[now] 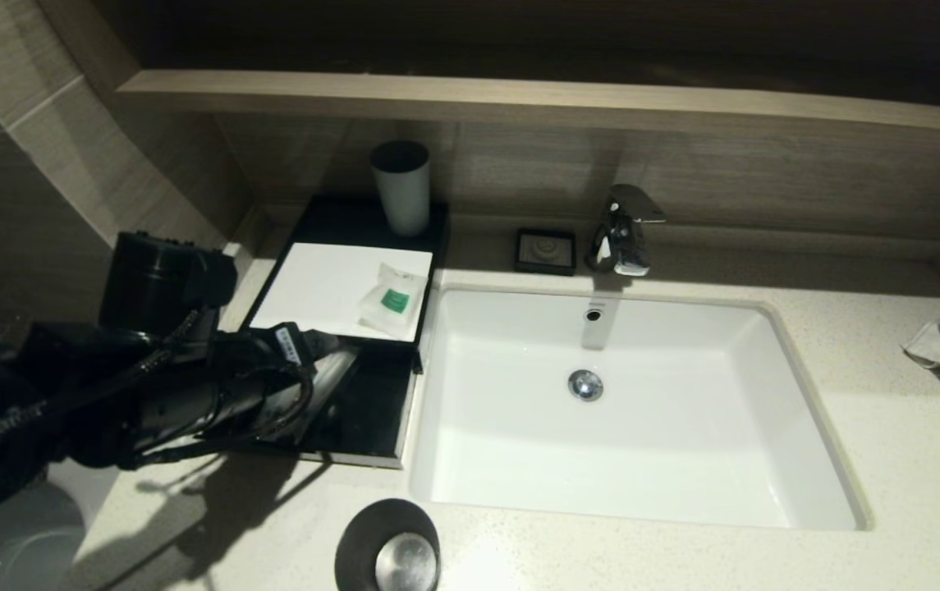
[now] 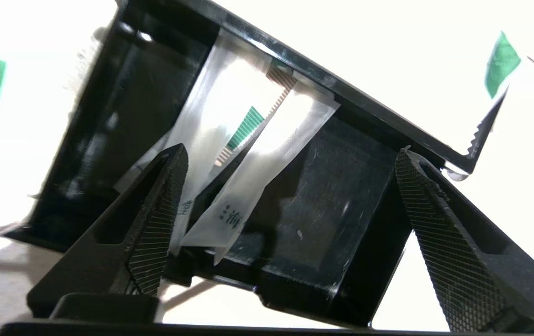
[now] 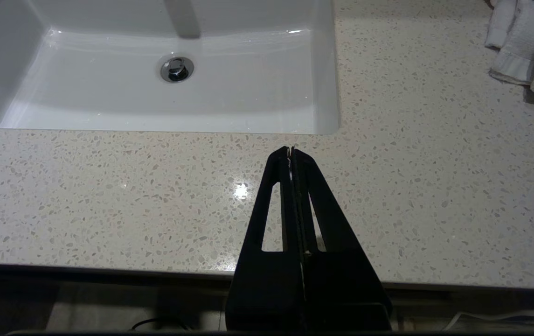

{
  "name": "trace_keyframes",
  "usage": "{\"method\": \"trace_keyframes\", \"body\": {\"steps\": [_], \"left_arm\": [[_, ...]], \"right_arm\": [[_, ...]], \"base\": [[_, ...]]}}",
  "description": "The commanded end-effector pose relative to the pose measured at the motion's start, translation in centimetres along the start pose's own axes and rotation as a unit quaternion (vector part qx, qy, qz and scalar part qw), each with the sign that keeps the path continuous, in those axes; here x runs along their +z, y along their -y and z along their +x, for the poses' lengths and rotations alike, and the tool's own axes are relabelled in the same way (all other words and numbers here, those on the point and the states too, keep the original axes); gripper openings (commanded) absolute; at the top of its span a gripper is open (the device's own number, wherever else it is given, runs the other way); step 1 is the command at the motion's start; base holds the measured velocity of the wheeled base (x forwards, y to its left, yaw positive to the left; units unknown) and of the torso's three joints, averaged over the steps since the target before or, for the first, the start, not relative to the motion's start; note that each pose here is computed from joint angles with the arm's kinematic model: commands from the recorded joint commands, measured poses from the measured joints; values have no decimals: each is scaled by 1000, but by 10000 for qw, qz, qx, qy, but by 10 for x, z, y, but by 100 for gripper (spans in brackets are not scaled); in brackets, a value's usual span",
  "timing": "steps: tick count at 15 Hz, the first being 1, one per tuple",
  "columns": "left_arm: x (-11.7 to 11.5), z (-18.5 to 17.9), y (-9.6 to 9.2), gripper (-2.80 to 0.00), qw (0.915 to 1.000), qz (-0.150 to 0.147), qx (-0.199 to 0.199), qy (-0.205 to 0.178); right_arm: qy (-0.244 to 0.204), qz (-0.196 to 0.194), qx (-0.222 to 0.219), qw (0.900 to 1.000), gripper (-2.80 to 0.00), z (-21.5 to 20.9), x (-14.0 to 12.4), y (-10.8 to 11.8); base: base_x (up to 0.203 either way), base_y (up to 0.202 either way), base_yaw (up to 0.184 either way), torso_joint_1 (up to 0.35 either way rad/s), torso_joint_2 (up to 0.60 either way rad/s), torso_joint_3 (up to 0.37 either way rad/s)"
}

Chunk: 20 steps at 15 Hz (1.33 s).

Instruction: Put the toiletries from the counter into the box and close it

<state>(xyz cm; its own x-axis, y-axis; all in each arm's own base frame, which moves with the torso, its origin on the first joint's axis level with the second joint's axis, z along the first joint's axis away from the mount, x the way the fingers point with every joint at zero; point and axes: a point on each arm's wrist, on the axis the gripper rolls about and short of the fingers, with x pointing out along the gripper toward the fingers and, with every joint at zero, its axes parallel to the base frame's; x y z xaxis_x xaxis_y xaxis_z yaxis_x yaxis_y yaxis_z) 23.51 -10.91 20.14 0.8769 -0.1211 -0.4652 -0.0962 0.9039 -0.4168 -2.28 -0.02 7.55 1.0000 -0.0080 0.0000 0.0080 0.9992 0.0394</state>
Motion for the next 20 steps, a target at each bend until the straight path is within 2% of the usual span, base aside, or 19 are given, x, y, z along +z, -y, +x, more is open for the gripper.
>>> {"method": "trace_keyframes", "body": {"steps": [1,5,6,8,13,16,17,20], "left_arm": [[7,-13,-1,0,9998,76,-39,204],[16,-27,-4,0,9983,310,-21,498],[19,-29,-5,-280,9979,332,4,560],[25,-32,-12,-280,9967,433,119,682],[45,-32,-40,-280,9903,635,732,992],[48,-33,-61,-280,9838,1054,1109,939],[48,-33,-67,-280,9835,1145,1101,869],[48,-34,-85,-280,9876,1125,890,642]], "right_arm": [[-8,2,1,10000,-280,0,0,0],[-8,2,1,10000,-280,0,0,0],[-8,2,1,10000,-280,0,0,0],[-8,2,1,10000,-280,0,0,0],[-8,2,1,10000,-280,0,0,0],[-8,2,1,10000,-280,0,0,0],[-8,2,1,10000,-280,0,0,0],[-8,2,1,10000,-280,0,0,0]], "base": [[0,0,0,0,0,0],[0,0,0,0,0,0],[0,0,0,0,0,0],[0,0,0,0,0,0],[0,0,0,0,0,0],[0,0,0,0,0,0],[0,0,0,0,0,0],[0,0,0,0,0,0]]}}
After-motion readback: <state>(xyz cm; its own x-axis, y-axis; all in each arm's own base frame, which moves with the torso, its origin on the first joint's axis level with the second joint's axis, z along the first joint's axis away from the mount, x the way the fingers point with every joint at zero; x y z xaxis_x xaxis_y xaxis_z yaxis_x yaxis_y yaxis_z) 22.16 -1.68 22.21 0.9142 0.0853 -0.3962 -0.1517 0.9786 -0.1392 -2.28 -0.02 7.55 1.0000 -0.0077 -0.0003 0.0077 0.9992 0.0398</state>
